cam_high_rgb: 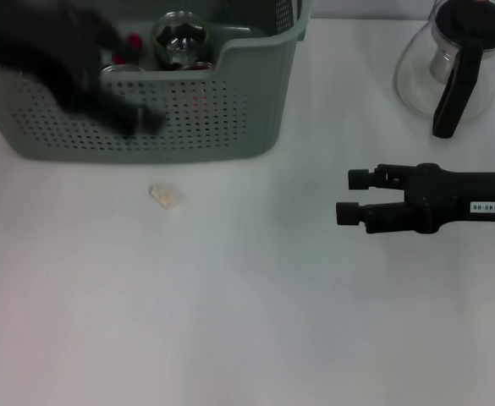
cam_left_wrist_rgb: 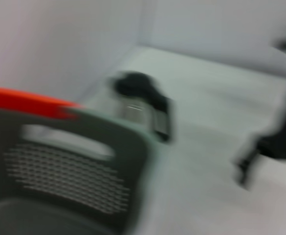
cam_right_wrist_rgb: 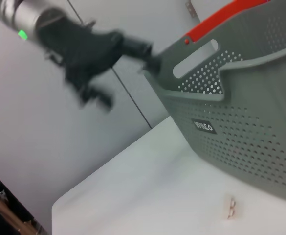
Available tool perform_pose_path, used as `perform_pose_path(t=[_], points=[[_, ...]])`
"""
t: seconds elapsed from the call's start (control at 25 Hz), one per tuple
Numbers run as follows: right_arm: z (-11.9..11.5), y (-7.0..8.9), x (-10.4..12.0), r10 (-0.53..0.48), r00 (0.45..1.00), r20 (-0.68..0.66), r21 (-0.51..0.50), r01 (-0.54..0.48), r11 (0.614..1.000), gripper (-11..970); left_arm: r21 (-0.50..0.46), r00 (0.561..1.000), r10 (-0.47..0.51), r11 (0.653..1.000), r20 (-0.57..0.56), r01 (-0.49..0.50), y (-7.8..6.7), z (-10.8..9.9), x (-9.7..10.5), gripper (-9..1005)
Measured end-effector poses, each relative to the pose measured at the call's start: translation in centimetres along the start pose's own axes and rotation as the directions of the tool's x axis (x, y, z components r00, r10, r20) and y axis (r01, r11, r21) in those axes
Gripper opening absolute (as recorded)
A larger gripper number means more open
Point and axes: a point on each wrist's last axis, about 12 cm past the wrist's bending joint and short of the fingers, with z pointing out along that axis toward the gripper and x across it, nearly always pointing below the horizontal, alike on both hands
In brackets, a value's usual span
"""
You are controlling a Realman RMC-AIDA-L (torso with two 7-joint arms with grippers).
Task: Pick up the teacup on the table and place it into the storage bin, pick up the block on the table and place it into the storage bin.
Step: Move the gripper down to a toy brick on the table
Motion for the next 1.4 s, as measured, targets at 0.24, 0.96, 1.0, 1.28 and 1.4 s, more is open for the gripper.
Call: perform_pose_path(t=[0.24,0.96,1.0,1.28,1.4], points=[[0.1,-0.1,-0.5,-0.001,1.000,0.013,0.004,0.001,1.000,940,0.112,0.989,0.052,0.993,-0.137,-0.037,-3.3,4.1,0.6,969],[-0.4,-0.5,-0.7,0.000,1.000,0.029,0.034,-0.001,0.999,941,-0.007,0.911,-0.135,0.990,-0.390,0.143,-3.1,11.9,2.6,967],[-0.4,-0.5,-0.7,0.000,1.000,0.029,0.034,-0.001,0.999,940,-0.014,0.910,-0.134,0.990,-0.393,0.139,-3.1,12.0,2.6,967],[-0.5,-0.6,-0.8,-0.001,1.000,0.031,0.043,-0.001,0.999,940,-0.111,0.875,-0.141,0.989,-0.462,0.101,-2.3,13.7,2.8,966],[-0.5,-0.7,-0.8,-0.001,1.000,0.031,0.046,-0.001,0.999,941,-0.135,0.870,-0.149,0.986,-0.470,0.097,-1.9,13.9,2.7,966]])
